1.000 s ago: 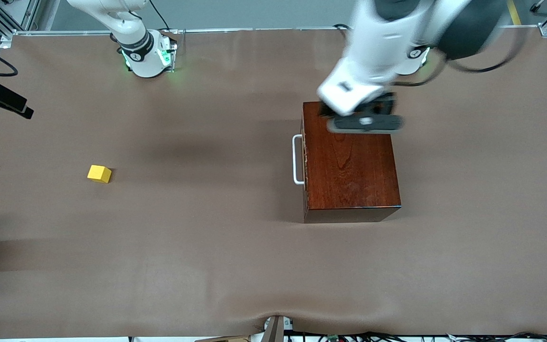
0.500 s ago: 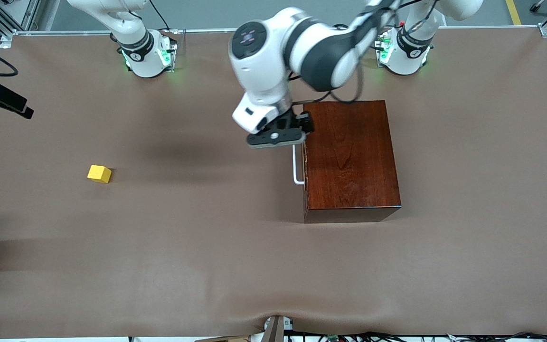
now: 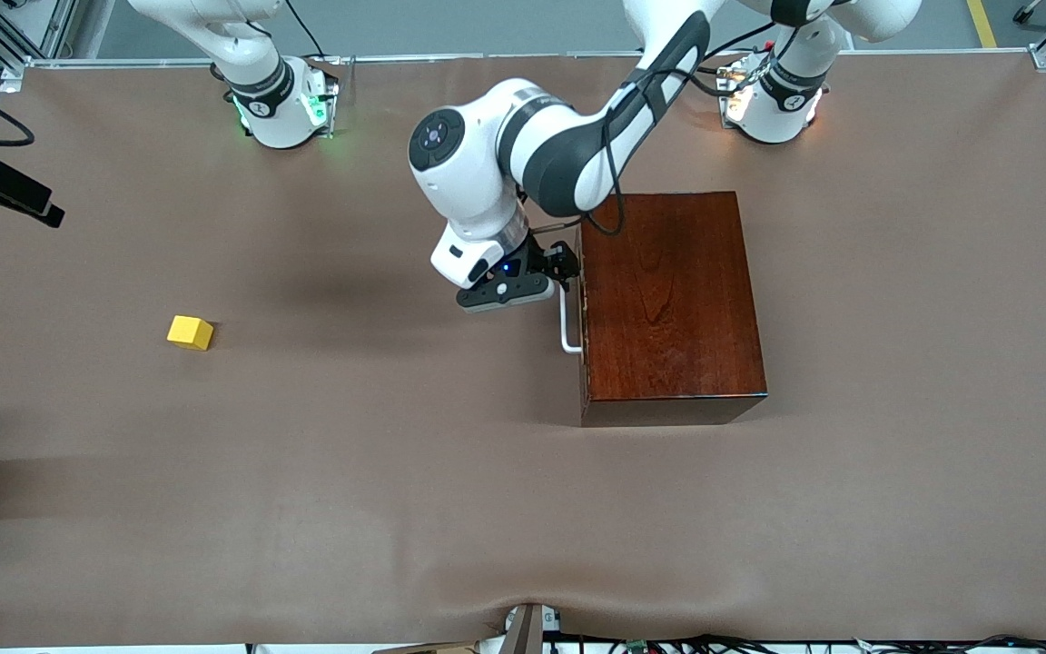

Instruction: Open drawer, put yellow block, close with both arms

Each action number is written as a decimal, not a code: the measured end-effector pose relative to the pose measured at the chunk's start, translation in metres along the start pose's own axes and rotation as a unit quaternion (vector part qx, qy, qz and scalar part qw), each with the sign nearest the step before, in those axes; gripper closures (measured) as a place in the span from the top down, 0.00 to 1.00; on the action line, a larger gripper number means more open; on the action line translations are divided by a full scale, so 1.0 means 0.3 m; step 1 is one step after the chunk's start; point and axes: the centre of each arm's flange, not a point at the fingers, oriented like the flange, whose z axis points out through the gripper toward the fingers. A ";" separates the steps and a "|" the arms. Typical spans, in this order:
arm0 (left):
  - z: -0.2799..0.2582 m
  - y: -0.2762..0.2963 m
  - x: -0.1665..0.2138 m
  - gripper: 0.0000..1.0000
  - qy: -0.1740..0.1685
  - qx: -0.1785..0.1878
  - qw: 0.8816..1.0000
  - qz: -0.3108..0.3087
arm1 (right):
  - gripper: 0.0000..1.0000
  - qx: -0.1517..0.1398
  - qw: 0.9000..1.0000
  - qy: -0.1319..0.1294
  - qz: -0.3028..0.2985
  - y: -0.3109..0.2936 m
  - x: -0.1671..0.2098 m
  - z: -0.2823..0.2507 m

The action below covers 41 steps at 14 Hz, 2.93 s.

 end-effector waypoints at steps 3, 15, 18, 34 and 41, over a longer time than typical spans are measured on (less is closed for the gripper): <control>0.121 0.043 -0.010 1.00 -0.010 0.019 1.000 -0.001 | 1.00 0.000 1.000 0.000 0.000 0.000 0.000 0.000; 0.214 0.085 -0.022 1.00 -0.003 0.032 0.999 0.008 | 1.00 0.000 1.000 0.000 0.000 0.000 0.000 0.000; 0.216 0.092 -0.023 1.00 0.000 0.028 1.000 0.009 | 1.00 0.000 1.000 0.000 0.000 0.000 0.000 0.000; 0.215 0.118 -0.028 1.00 0.011 0.009 1.000 -0.003 | 1.00 0.000 1.000 0.000 0.000 0.000 0.000 0.000; 0.182 0.167 -0.056 1.00 0.026 -0.025 0.999 -0.019 | 1.00 0.000 1.000 0.000 0.000 0.000 0.000 0.000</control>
